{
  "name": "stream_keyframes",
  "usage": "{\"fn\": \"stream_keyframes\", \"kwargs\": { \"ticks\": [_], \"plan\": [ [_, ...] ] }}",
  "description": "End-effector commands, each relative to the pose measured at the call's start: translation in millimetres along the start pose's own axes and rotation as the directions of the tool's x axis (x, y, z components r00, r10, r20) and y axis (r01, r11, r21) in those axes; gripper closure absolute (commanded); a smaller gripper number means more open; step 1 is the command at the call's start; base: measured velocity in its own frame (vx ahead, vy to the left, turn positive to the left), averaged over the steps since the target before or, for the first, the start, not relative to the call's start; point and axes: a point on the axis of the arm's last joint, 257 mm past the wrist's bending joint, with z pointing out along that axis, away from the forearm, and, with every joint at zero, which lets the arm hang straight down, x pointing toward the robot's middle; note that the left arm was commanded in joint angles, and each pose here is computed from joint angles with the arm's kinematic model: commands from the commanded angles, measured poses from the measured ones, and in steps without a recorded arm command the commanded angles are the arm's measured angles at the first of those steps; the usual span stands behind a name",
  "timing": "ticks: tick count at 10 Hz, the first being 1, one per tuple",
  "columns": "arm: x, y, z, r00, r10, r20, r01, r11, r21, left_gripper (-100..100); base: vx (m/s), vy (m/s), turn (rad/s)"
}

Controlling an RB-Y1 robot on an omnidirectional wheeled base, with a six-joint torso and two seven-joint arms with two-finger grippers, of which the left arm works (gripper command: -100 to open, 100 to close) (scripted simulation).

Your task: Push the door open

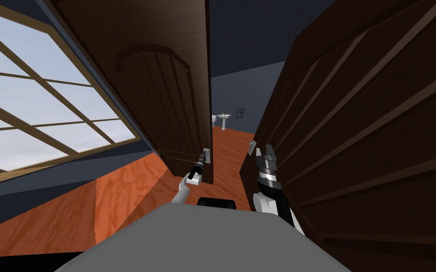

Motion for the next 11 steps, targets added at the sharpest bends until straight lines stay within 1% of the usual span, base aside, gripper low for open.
{"fn": "stream_keyframes", "kwargs": {
  "ticks": [1,3,5,6,7,11],
  "plan": [
    [-3.5,-5.1,3.3,1.0000,0.009,0.005,-0.009,0.9999,0.013,100,0.166,0.009,0.088],
    [-2.6,-5.7,6.2,0.9999,0.014,0.006,-0.014,0.9998,0.016,100,0.194,-0.025,0.101],
    [-0.9,-6.4,9.7,0.9998,0.019,0.007,-0.019,0.9996,0.020,100,0.195,0.008,0.215],
    [-0.3,-6.6,10.7,0.9998,0.020,0.008,-0.020,0.9996,0.021,100,0.164,0.017,0.138],
    [-0.2,-5.8,10.5,0.9998,0.017,0.005,-0.017,0.9997,0.017,-100,-0.064,-0.055,0.072],
    [4.4,-6.7,10.3,1.0000,0.005,0.003,-0.005,0.9999,0.012,-100,-0.244,-0.078,0.043]
  ]
}}
